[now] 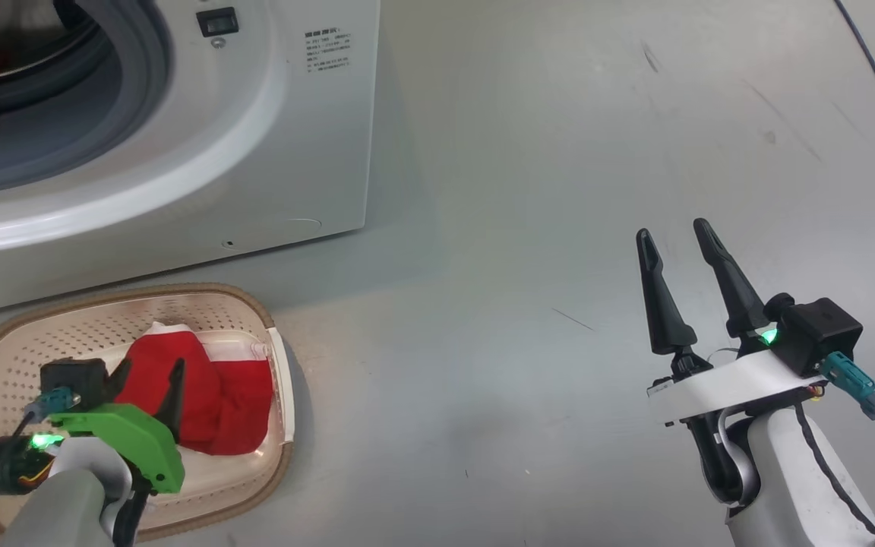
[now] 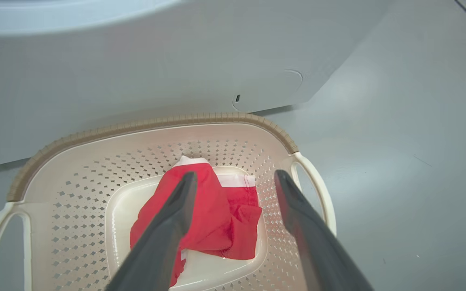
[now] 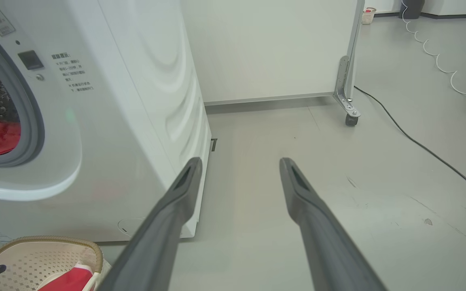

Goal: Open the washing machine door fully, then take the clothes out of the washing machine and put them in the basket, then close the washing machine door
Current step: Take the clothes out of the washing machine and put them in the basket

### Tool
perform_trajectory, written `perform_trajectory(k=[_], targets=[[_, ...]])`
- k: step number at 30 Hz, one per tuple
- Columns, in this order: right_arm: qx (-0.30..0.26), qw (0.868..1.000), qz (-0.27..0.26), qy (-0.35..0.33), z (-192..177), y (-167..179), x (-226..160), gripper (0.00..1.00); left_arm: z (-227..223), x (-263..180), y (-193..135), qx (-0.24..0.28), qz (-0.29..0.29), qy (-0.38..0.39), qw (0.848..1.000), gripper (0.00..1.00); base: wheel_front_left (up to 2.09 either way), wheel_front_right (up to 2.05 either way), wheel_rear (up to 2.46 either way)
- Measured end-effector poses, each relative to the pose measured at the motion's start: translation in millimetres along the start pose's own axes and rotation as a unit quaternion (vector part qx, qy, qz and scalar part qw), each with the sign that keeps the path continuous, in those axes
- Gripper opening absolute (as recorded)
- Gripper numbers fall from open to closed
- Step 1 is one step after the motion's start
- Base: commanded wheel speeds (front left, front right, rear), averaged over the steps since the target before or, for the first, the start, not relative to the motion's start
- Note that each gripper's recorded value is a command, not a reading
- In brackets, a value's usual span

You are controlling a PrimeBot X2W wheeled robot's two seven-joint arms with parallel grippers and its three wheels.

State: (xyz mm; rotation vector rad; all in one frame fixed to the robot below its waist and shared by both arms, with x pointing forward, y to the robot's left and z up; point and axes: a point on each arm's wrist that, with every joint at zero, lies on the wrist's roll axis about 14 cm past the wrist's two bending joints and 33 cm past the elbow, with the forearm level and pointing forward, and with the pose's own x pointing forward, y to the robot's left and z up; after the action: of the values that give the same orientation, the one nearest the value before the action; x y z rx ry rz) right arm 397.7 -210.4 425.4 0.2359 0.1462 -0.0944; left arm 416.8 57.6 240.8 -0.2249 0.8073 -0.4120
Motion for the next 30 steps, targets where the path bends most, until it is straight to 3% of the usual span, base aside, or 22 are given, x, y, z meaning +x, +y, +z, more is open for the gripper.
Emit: perform_trajectory(k=[14, 22, 30], targets=[[0.012, 0.999, 0.039, -0.028, 17, 25, -2, 1.0, 81, -47, -21, 0.003, -0.01, -0.139, 0.99, 1.0, 0.0, 0.0, 0.0], [0.019, 0.997, 0.069, -0.034, 21, 45, -8, 1.0, 142, -92, -17, 0.001, 0.001, -0.247, 0.969, 1.0, 0.0, 0.0, 0.0], [0.023, 0.994, 0.094, -0.041, 26, 61, -16, 1.0, 149, -131, -7, -0.003, 0.023, -0.292, 0.956, 1.0, 0.0, 0.0, 0.0]])
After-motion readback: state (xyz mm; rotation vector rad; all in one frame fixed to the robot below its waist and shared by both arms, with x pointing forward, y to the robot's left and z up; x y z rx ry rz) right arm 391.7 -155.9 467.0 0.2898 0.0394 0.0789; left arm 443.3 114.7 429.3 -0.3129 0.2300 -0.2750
